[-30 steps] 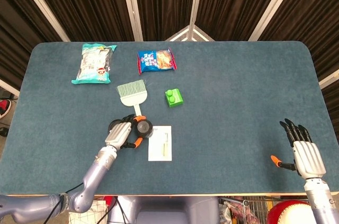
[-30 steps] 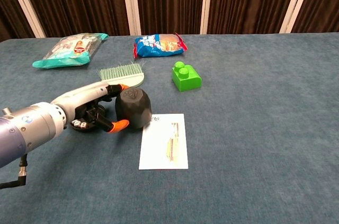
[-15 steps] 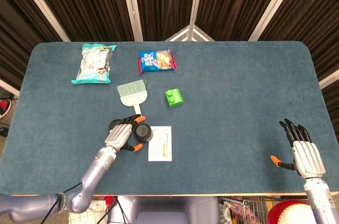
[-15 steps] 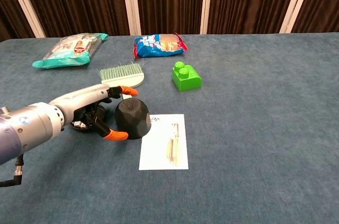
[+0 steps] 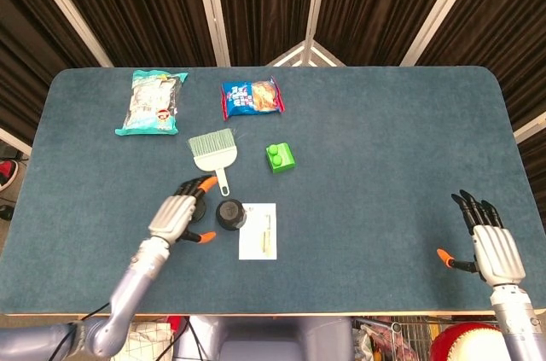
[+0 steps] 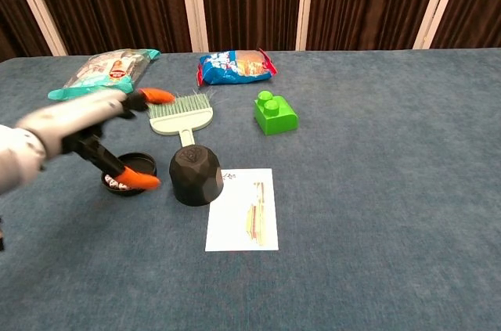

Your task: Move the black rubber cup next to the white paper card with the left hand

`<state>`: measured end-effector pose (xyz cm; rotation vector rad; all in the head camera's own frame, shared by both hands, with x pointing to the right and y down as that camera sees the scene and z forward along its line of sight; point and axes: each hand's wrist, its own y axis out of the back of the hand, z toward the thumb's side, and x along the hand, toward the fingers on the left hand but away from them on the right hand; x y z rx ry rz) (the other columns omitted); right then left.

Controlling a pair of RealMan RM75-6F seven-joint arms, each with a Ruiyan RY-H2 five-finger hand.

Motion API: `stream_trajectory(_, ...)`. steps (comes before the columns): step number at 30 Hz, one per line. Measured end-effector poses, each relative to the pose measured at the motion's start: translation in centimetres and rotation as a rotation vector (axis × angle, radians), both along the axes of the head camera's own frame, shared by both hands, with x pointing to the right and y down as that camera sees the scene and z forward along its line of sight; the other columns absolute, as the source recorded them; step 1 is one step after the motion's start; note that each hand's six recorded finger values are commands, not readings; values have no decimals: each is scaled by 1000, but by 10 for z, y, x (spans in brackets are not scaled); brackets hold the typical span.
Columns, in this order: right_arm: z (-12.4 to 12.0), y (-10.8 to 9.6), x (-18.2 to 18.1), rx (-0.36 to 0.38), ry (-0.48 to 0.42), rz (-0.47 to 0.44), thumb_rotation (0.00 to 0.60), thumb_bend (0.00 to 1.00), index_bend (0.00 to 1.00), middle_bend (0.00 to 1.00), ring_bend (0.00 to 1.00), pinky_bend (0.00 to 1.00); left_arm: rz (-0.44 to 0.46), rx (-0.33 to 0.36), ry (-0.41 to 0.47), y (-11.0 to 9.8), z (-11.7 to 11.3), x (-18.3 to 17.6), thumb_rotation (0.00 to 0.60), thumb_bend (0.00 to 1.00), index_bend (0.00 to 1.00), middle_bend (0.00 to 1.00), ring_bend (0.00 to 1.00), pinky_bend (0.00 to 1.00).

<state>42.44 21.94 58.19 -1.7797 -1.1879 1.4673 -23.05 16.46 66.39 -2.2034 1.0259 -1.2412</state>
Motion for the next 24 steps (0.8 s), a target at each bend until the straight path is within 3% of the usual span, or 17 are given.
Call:
stream_trajectory(5, -7, 0, 1, 35, 14, -2, 600, 222, 79, 32, 107, 36, -133, 186, -105, 2, -47, -67, 600, 252, 108, 0, 0, 0)
stream_trajectory(10, -10, 3, -1, 59, 39, -18, 600, 223, 79, 32, 106, 36, -336, 294, -302, 28, -94, -164, 600, 262, 116, 0, 0, 0)
stream_trajectory(12, -12, 3, -3, 71, 54, -25, 600, 223, 79, 33, 106, 36, -405, 300, -397, 46, -113, -203, 600, 266, 115, 0, 0, 0)
stream_trajectory(15, -14, 4, -5, 86, 65, -29, 600, 222, 79, 32, 106, 36, -440, 282, -477, 59, -131, -233, 600, 268, 113, 0, 0, 0)
stream_trajectory(20, -18, 4, -5, 113, 77, -28, 600, 223, 79, 33, 106, 36, -494, 229, -513, 77, -151, -257, 600, 272, 112, 0, 0, 0)
stream_trajectory(24, -19, 0, -4, 126, 70, -25, 600, 222, 79, 32, 106, 36, -520, 223, -495, 83, -158, -264, 600, 274, 113, 0, 0, 0)
